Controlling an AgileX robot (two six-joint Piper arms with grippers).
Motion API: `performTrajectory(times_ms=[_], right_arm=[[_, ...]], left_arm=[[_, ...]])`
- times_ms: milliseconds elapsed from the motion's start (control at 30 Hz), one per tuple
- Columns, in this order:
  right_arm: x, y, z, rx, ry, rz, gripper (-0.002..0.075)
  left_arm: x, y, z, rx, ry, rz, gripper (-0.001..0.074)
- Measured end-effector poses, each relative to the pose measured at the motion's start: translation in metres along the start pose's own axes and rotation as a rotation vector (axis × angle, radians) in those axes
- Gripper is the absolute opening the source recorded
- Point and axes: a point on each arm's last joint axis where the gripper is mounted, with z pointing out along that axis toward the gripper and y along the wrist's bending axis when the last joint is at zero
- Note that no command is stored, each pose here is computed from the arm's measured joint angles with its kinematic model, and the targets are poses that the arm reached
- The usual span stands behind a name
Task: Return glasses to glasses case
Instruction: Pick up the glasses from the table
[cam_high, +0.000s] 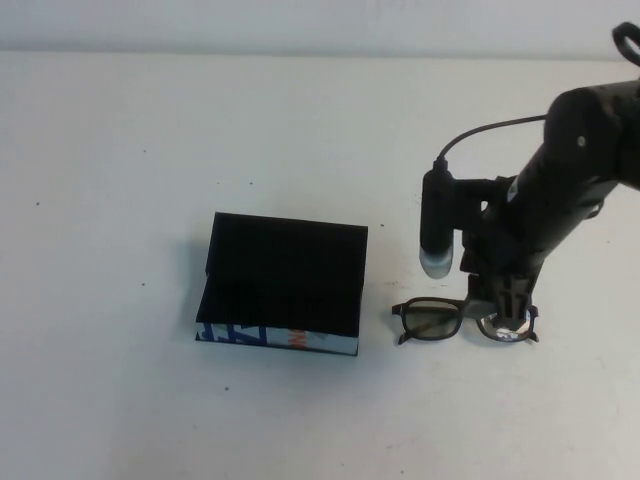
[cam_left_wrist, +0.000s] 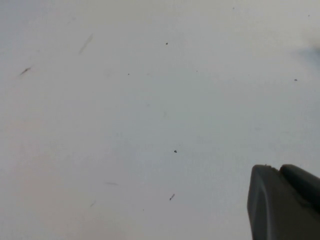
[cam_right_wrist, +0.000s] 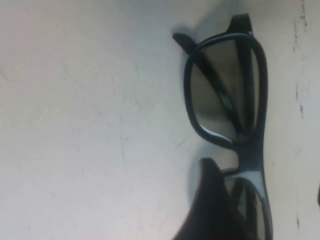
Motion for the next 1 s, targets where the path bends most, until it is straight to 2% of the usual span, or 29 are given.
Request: performTrajectory(times_ms=[267, 1000], right_arm=[[-0.005, -0.025, 0.033, -0.071, 0.052, -0.042, 0.0387], [0.005, -0.031, 0.06, -0.134, 0.093, -0.067, 0.0387]], left_arm=[[0.0, 0.0, 0.0, 0.0, 0.0, 0.0, -0.0004], [0.0, 0.0, 0.0, 0.0, 0.0, 0.0, -0.0004]])
